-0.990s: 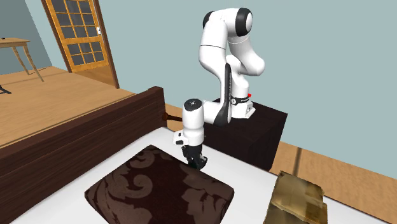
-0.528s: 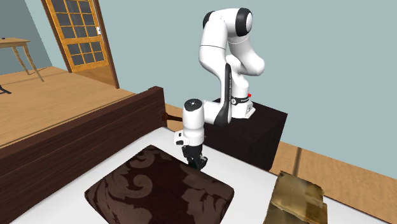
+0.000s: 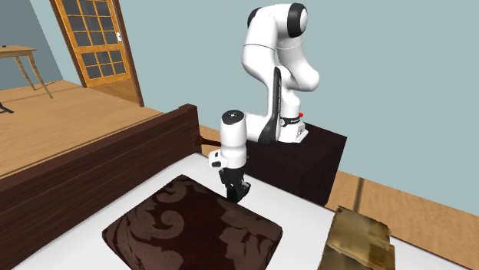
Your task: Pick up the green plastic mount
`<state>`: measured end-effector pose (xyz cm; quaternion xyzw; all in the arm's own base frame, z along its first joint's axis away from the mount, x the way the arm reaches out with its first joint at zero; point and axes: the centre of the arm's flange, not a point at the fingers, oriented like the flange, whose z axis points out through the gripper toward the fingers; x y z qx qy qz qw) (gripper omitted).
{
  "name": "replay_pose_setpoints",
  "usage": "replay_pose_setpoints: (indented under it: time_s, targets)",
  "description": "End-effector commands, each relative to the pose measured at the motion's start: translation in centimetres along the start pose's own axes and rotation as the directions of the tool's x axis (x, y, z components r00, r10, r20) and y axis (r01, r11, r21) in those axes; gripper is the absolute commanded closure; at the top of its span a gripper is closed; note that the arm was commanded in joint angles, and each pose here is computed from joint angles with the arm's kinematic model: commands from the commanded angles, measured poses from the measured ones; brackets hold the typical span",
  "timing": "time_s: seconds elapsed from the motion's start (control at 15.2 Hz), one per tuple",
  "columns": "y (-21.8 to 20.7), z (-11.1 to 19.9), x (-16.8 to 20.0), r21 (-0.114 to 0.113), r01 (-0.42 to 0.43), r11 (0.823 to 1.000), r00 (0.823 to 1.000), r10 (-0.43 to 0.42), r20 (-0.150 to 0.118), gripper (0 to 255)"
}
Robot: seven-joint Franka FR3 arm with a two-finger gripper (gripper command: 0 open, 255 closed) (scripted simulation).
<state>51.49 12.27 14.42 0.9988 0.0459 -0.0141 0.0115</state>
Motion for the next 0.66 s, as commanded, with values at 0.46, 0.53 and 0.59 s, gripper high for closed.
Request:
replay_pose_setpoints:
  time_s: [0.46, 0.53, 0.59]
  targets:
    - [0.1, -4.7, -0.1, 0.000, 0.000, 1.000, 1.000, 0.000, 0.000, 255]
    - [0.1, -4.8, -0.1, 0.000, 0.000, 1.000, 1.000, 0.000, 0.000, 255]
    - [0.1, -4.8, -0.1, 0.000, 0.000, 1.000, 1.000, 0.000, 0.000, 255]
